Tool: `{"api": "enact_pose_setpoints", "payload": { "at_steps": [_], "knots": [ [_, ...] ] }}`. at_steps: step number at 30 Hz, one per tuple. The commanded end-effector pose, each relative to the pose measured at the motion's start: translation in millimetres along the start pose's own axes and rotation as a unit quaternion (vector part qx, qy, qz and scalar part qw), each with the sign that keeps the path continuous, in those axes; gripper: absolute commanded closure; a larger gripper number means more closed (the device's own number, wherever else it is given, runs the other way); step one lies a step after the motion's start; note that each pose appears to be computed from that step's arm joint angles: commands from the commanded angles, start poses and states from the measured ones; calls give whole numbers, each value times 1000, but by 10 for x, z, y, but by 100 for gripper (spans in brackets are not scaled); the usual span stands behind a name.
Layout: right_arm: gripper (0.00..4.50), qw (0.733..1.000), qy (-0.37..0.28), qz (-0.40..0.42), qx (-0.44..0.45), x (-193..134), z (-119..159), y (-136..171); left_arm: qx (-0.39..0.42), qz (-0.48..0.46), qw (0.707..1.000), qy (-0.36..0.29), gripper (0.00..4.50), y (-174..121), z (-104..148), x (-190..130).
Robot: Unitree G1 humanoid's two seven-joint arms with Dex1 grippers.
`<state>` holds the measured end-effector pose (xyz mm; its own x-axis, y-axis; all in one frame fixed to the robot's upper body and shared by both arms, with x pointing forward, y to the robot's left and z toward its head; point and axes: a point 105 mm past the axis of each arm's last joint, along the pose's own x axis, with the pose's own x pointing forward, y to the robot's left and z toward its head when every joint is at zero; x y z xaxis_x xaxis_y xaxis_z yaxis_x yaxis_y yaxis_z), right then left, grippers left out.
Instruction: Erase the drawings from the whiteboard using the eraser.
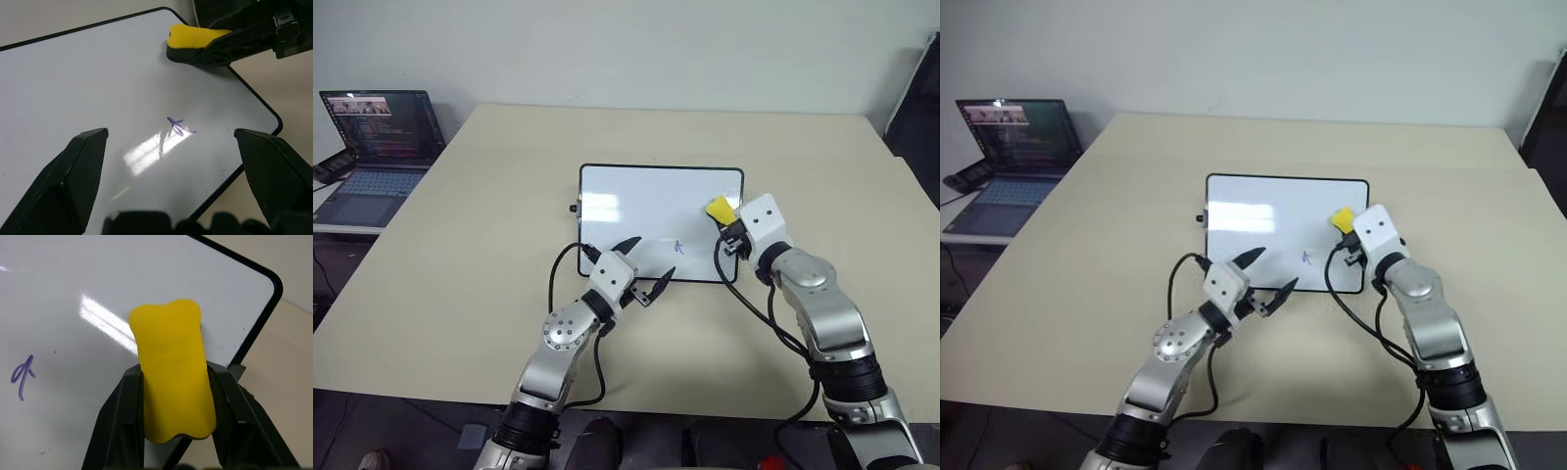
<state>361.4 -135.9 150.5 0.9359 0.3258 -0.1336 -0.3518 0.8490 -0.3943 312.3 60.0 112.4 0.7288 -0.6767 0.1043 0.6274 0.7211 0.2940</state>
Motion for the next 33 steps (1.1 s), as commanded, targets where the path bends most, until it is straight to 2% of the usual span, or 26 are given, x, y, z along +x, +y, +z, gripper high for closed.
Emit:
{"api": "enact_pose_setpoints", "payload": {
  "at_steps": [1,5,14,20,24,29,33],
  "knots": [
    [313,1000,-17,-17,11,-53,10,-59,13,-8,999,-28,0,-17,150,43],
    [313,998,-56,-7,-7,-126,92,-9,14,-6,1000,-26,0,-17,142,23],
    [313,994,-94,29,-50,-274,151,72,2,6,1000,0,0,-81,11,-168],
    [313,984,-148,76,-63,-326,361,255,3,15,1000,13,0,-94,-42,-239],
    [313,969,-182,133,-97,-301,429,573,3,17,1000,15,0,-84,-69,-225],
    [313,962,-188,156,-126,-127,411,795,5,17,1000,13,0,-74,-73,-211],
    [313,969,-132,145,-151,76,223,783,6,16,1000,14,0,-74,-73,-224]
  ]
}}
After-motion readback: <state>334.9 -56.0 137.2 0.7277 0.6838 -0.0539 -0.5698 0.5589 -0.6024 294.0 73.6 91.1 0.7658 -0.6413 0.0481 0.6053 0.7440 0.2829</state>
